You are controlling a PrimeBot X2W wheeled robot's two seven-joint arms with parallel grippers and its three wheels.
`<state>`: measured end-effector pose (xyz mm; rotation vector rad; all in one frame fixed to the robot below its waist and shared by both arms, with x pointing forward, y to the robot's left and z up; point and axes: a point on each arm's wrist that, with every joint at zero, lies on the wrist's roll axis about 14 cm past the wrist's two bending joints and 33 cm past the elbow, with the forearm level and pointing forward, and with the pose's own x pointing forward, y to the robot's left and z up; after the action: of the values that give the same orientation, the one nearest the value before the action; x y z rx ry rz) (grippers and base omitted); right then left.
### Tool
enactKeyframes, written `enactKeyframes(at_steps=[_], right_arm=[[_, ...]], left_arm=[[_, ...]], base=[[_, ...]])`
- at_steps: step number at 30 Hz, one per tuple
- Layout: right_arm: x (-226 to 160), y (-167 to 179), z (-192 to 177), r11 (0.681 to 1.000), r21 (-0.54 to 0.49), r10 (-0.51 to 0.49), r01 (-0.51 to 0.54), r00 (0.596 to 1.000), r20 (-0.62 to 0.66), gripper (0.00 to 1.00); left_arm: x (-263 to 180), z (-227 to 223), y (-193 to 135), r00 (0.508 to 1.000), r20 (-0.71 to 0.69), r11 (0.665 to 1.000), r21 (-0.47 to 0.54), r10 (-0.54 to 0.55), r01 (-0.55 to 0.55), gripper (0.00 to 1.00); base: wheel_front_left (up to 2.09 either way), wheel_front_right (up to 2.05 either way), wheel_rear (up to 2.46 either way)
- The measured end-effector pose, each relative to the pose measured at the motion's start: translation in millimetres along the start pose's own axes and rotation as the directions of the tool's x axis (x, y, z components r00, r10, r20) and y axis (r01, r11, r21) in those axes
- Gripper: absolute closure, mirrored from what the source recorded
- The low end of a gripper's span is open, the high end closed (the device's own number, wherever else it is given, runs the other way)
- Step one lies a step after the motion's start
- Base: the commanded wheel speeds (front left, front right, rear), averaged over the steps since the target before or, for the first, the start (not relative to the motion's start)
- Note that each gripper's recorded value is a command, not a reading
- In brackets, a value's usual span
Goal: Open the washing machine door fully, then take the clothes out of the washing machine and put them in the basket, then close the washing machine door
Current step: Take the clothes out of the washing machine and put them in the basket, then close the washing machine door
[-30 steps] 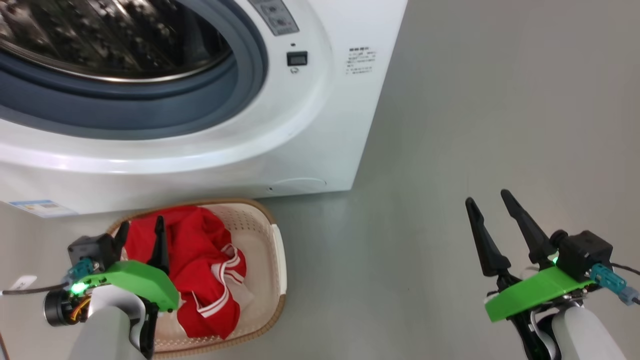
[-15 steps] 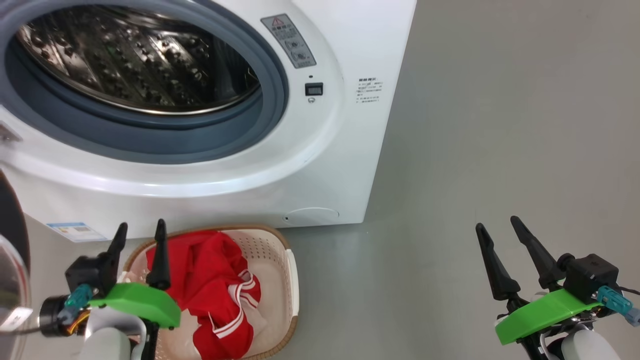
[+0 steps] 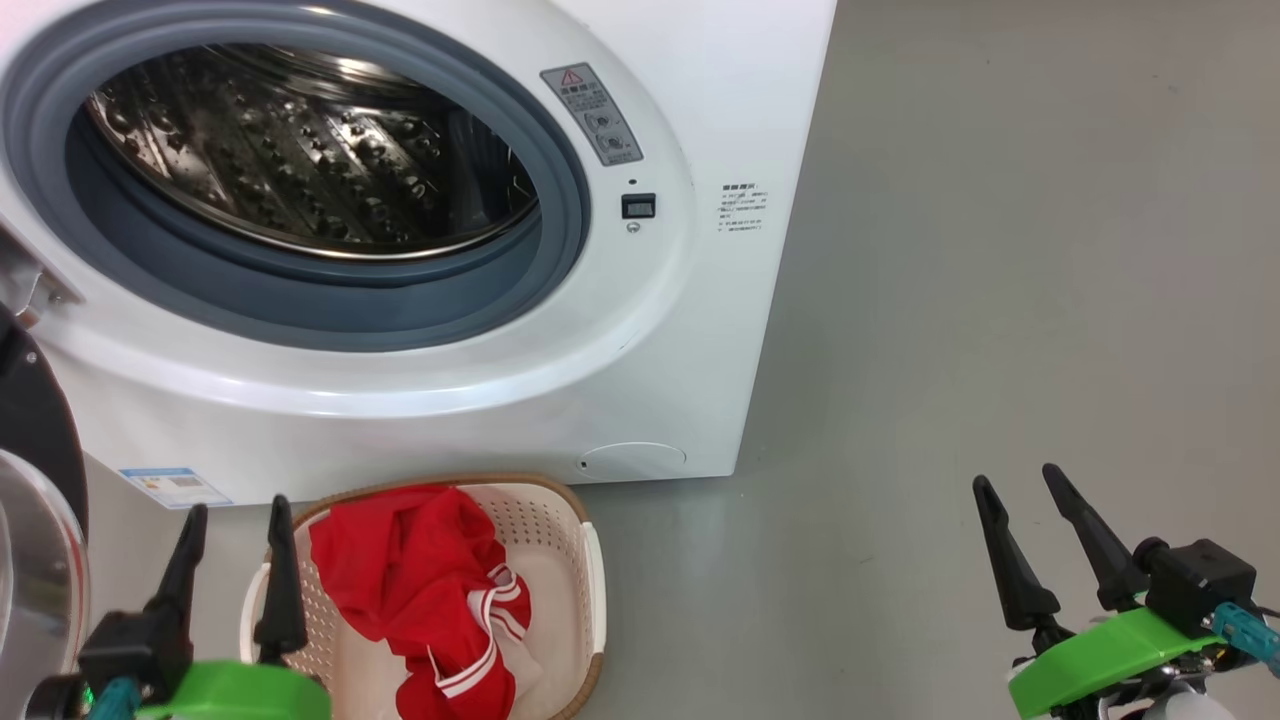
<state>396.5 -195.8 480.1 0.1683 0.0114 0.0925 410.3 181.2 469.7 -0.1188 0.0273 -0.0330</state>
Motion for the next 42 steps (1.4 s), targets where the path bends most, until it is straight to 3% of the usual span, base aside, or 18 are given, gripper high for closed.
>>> enactKeyframes(at_steps=[31,42], right_arm=[[-2,1,-1,1.000,0.005,-0.002,0.002,1.000,0.000,0.00],[-1,3,2,1.000,0.005,0.004,-0.004,1.000,0.007,0.00]], left_arm=[[-14,0,-2,1.000,0.004,1.000,-0.001,0.013,-0.013,0.00],[-16,2,-3,1.000,0.010,1.000,0.001,0.015,-0.015,0.00]], base=[[0.00,0.00,0.00],[-0.84,0.84,0.00]])
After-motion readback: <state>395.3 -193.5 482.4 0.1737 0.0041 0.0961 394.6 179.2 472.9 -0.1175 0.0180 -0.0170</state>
